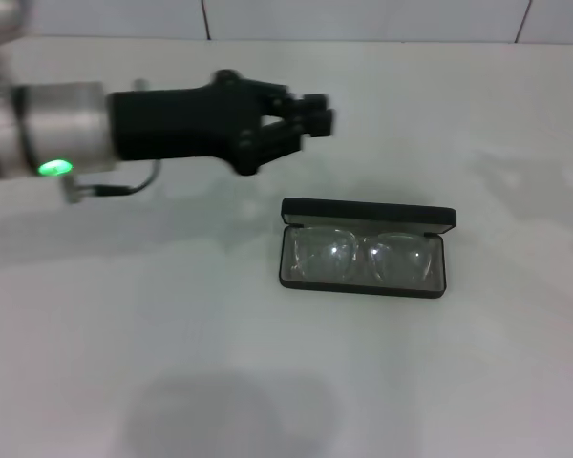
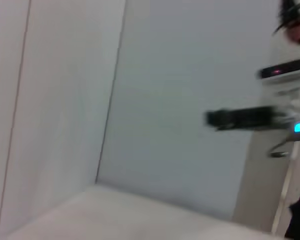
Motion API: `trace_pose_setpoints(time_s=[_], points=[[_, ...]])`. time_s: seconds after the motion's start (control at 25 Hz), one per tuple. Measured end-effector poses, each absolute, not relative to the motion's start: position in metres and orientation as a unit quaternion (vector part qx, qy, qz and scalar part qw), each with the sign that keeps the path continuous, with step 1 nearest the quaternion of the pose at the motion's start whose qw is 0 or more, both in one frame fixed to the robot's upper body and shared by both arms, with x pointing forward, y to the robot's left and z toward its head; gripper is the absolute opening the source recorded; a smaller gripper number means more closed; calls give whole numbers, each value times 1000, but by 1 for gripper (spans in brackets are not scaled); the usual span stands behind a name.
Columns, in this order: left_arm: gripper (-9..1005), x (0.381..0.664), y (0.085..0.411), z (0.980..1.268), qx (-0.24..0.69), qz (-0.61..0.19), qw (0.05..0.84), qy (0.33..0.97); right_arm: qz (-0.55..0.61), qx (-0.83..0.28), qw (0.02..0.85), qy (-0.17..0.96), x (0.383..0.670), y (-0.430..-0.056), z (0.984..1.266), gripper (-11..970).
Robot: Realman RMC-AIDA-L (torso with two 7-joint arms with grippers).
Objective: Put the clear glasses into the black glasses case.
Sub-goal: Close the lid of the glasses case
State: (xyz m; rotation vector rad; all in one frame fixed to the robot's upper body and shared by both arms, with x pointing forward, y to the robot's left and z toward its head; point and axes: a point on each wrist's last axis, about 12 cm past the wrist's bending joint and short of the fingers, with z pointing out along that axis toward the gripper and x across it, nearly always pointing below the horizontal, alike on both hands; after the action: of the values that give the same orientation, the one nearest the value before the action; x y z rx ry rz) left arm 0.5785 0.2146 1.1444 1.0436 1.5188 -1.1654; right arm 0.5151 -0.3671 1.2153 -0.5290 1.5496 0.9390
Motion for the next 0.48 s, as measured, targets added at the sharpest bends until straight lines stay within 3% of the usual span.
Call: trace_pose_setpoints(time_s=[0.24,0.48], points=[[159,602,171,1132,435,-447,395,675,426,-180,597,655,503,-383,1182,238],[162,605,153,1117,436,-425,362,705,437,-158,596,655,505,-388,1163,245]])
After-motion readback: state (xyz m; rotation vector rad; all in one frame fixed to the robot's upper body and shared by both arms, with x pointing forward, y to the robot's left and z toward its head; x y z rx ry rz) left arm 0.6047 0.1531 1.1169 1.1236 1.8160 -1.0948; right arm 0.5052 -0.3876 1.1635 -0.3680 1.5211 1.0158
